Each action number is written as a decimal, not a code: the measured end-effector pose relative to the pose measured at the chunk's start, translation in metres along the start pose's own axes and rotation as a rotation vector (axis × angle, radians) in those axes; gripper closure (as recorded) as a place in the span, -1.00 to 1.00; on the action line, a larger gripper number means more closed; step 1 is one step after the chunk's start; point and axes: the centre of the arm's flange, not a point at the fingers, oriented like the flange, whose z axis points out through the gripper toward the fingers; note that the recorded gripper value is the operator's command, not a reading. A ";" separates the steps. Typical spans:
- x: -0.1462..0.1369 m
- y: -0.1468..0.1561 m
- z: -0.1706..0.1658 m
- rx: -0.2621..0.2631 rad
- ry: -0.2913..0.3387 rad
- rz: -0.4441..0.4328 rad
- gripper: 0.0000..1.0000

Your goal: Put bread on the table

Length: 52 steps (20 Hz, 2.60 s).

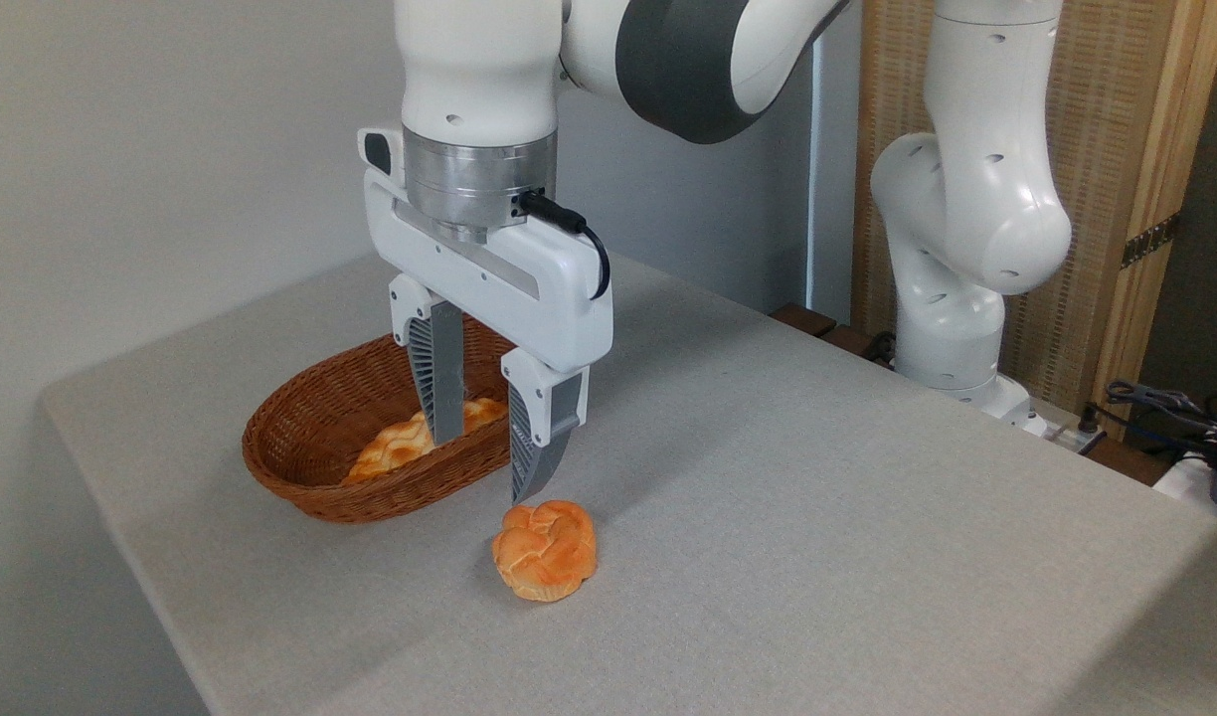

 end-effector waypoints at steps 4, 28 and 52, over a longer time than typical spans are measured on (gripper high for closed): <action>0.000 0.000 0.000 0.000 0.000 0.000 -1.00; 0.074 0.099 0.044 -0.145 -0.006 -0.146 -1.00; 0.120 0.184 0.148 -0.152 -0.169 0.025 -1.00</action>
